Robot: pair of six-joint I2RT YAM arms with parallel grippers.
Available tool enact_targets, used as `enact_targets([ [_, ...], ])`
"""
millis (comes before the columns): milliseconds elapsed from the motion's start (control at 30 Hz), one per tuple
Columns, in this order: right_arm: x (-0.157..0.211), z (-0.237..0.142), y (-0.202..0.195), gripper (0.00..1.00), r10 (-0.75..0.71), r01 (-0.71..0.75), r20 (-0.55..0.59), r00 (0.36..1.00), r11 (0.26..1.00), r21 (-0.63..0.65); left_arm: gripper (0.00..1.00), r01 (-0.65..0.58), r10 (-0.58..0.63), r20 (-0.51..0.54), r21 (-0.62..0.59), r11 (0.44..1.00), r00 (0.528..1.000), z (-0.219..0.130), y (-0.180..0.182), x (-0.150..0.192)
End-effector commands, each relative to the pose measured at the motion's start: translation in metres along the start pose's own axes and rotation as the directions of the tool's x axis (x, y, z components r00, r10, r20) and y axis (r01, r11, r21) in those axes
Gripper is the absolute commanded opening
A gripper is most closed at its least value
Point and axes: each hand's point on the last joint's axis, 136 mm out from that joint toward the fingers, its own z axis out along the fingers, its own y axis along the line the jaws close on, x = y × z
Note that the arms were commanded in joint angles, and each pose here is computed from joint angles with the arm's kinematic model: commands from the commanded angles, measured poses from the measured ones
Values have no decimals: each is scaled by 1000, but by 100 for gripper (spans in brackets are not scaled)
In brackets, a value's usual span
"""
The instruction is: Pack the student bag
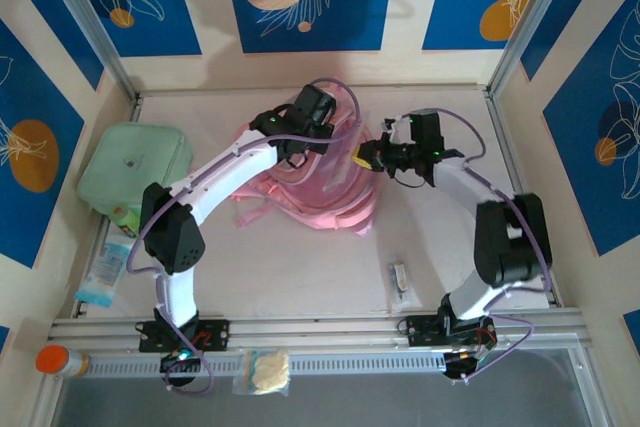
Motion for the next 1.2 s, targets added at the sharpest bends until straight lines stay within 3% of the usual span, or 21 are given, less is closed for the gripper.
enact_targets([
  [0,4,20,-27,0,7,-7,-22,1000,1000,9,0,119,-124,123,49,992,985,-29,3,-41],
  [100,11,31,-59,0,31,-27,-36,999,994,106,0,128,-135,117,66,990,984,-30,1,-42],
  [233,11,37,-74,0,74,-70,-22,997,988,135,0,137,-145,106,81,987,984,-30,-1,-40],
  [500,-13,83,-28,0,5,-5,4,1000,992,123,0,187,-201,98,133,973,975,-30,-9,-39],
  [733,-26,112,-16,1,-2,3,-12,1000,997,76,0,212,-224,94,119,970,970,-24,-5,-37],
  [967,-23,73,-25,32,11,-13,15,1000,993,114,0,229,-239,76,123,966,968,-14,0,-33],
  [1167,-9,14,-24,34,-19,14,20,1000,978,209,0,244,-247,8,139,960,969,0,-7,-13],
])
